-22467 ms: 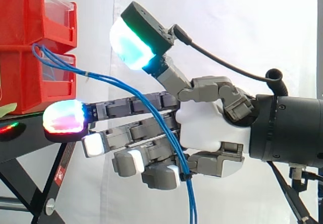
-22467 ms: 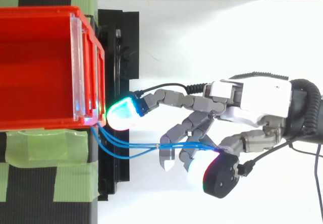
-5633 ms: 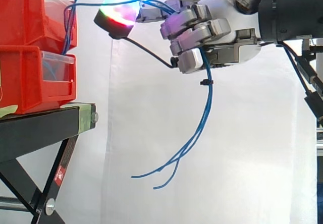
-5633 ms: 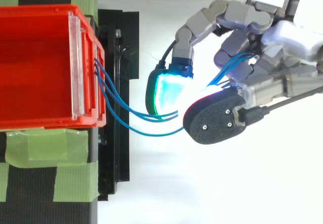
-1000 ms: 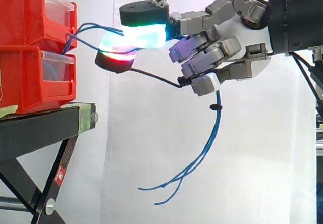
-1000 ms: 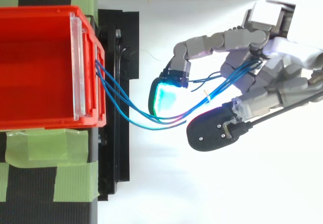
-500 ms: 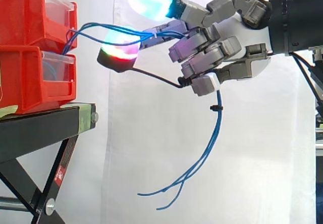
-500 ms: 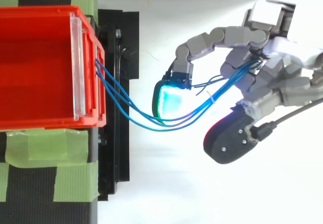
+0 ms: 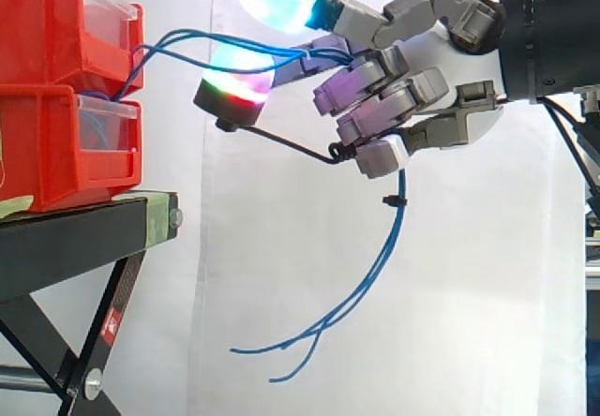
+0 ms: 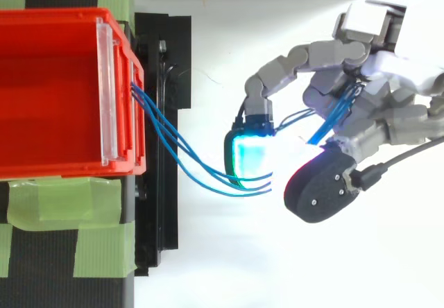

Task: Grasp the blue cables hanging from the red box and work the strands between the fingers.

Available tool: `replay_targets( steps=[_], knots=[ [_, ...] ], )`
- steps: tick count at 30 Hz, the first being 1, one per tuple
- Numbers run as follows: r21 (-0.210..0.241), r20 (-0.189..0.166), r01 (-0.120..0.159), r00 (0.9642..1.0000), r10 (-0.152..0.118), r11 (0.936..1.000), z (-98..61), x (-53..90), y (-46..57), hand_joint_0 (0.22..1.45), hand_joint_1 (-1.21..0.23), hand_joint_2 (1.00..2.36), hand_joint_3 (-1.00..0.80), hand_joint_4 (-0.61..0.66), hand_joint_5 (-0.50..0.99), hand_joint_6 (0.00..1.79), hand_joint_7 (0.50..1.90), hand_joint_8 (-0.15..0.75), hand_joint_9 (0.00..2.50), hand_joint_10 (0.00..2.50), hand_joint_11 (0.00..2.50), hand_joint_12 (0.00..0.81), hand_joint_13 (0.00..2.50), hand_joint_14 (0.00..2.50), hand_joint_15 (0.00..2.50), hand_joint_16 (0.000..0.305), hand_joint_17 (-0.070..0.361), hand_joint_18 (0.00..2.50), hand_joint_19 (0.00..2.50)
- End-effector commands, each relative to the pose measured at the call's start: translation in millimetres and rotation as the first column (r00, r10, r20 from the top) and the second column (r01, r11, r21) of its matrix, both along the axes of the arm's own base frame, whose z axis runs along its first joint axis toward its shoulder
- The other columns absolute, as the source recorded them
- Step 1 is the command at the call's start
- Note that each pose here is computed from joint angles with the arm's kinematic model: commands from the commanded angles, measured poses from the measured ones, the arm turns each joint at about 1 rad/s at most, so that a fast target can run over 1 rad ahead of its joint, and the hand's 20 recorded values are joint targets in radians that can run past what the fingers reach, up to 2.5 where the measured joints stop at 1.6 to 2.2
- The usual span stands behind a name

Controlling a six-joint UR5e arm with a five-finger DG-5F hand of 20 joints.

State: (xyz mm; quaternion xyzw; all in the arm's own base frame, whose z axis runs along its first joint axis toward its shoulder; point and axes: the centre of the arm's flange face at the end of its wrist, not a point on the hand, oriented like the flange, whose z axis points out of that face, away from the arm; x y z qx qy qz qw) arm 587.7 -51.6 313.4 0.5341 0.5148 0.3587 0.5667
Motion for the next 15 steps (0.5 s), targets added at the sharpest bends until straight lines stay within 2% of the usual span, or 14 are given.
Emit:
replay_targets(
  steps=[1,10,15],
  knots=[
    [0.000,0.000,-0.001,1.0000,0.001,1.0000,0.0,0.1,0.5,0.82,-0.63,1.00,-1.00,0.09,0.46,0.42,1.14,0.351,1.18,2.50,2.10,0.507,1.55,2.50,1.25,0.073,0.163,1.78,0.68],
    [-0.001,0.001,0.001,1.0000,-0.001,1.0000,0.1,0.1,-0.4,0.86,-0.64,1.00,-0.92,0.08,0.48,0.32,1.21,0.351,1.18,2.50,2.10,0.507,1.55,2.50,1.25,0.073,0.163,1.78,0.68],
    [-0.001,0.001,-0.001,1.0000,0.001,1.0000,0.1,0.2,0.5,0.86,-0.68,1.00,-0.91,0.10,0.40,0.41,1.15,0.351,1.18,2.50,2.10,0.507,1.55,2.50,1.25,0.073,0.163,1.78,0.68]
  ],
)
